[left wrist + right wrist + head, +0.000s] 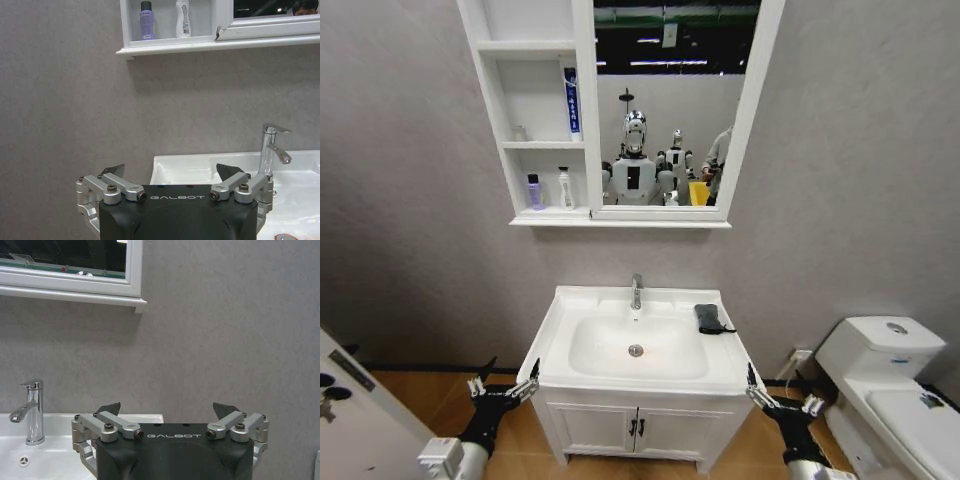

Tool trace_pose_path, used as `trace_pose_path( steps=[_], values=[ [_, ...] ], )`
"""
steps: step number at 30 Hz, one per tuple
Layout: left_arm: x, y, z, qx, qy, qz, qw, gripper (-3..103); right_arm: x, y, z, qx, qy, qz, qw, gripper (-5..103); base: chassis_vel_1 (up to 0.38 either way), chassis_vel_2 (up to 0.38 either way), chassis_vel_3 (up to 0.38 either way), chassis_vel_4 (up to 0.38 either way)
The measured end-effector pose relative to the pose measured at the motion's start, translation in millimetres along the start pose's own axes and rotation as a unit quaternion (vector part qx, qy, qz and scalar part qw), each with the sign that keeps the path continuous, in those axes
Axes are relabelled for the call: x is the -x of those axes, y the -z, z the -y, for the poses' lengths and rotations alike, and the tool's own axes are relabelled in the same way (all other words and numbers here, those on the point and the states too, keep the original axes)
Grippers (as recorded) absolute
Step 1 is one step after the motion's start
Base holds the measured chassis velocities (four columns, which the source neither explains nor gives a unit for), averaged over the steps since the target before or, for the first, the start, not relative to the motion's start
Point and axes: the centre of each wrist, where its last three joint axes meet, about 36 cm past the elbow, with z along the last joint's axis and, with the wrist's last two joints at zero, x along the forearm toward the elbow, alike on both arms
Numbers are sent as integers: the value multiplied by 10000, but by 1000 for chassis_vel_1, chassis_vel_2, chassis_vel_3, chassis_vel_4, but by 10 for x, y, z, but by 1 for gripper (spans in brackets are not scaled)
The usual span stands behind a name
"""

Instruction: Move facial cleanser and shampoo from washbasin to cabinet, then wipe washbasin with towel.

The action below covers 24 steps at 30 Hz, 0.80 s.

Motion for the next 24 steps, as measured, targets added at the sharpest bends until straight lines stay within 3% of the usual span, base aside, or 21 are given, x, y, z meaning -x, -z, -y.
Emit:
trace_pose_path(
  steps=[8, 16, 24],
  values=[
    [0, 0, 1, -1, -1, -1, 10000, 100, 18, -5, -27, 87, 89, -35, 9999, 100, -64, 28, 54, -37],
    [0, 0, 1, -1, -2, -1, 10000, 100, 61, -40, -67, 202, 208, -8, 9996, 100, -183, 166, 170, -149],
    [1, 0, 0, 0, -3, 1, 10000, 100, 539, 142, -72, 299, -43, -615, 9976, 100, -83, 89, 51, -43]
  ],
)
